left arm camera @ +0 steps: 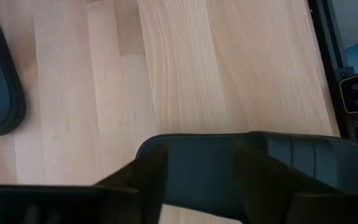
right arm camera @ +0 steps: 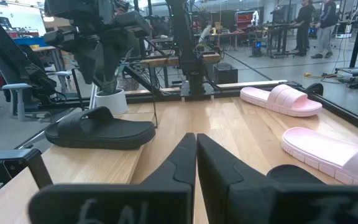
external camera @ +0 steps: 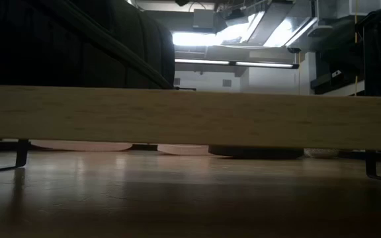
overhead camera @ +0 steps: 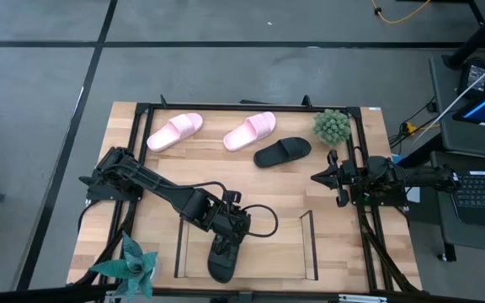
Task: Pick and place slides into the shelf
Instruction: Put the left black slide on the shelf
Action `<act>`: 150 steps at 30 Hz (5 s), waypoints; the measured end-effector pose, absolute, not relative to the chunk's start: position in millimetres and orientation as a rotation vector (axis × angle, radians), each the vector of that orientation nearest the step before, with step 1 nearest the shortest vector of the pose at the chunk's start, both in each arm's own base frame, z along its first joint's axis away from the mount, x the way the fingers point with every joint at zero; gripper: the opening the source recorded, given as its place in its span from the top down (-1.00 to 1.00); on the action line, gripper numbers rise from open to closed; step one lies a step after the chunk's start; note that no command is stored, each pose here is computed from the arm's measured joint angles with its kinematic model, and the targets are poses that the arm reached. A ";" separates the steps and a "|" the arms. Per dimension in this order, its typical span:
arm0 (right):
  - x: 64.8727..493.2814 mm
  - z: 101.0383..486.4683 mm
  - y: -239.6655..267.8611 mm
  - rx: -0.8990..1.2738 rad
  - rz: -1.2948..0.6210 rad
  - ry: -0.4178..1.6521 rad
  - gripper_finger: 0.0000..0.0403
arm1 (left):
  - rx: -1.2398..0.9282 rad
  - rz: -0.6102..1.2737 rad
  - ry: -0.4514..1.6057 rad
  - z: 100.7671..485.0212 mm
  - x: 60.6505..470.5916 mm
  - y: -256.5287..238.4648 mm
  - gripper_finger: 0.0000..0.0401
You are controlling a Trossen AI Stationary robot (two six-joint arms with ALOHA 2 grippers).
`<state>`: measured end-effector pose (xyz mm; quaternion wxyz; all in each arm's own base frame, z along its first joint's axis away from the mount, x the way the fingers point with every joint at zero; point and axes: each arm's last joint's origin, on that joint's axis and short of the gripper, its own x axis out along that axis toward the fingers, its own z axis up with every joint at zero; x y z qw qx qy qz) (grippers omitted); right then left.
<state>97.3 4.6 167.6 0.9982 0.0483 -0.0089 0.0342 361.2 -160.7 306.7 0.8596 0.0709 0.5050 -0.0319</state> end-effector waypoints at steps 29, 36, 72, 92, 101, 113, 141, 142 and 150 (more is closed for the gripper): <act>97.4 167.5 4.6 0.100 0.069 -0.017 0.91 | -0.108 -0.205 1.125 303.9 364.5 -166.5 -0.13; 97.4 167.5 4.5 0.098 0.068 -0.017 0.91 | -0.128 -0.254 1.219 278.8 374.0 -172.8 -0.13; 101.5 162.2 4.8 0.108 0.066 0.051 0.91 | -0.181 -0.204 1.307 250.1 376.7 -187.5 -0.13; 101.5 162.2 4.7 0.105 0.066 0.050 0.91 | -0.196 -0.217 1.373 234.0 371.4 -185.4 0.20; 101.5 162.3 4.8 0.105 0.066 0.050 0.91 | -0.189 -0.207 1.379 234.3 370.3 -184.6 0.62; 101.5 162.3 4.8 0.105 0.066 0.050 0.91 | -0.188 -0.188 1.416 233.9 367.3 -182.3 0.96; 101.5 162.3 4.8 0.105 0.066 0.050 0.91 | -0.308 -0.171 1.466 253.9 362.7 -185.8 0.99; 101.5 162.3 4.8 0.105 0.066 0.050 0.91 | -0.312 -0.175 1.468 254.0 362.5 -186.4 0.99; 101.5 162.3 4.8 0.104 0.066 0.050 0.91 | -0.343 -0.199 1.468 263.6 353.7 -194.8 1.00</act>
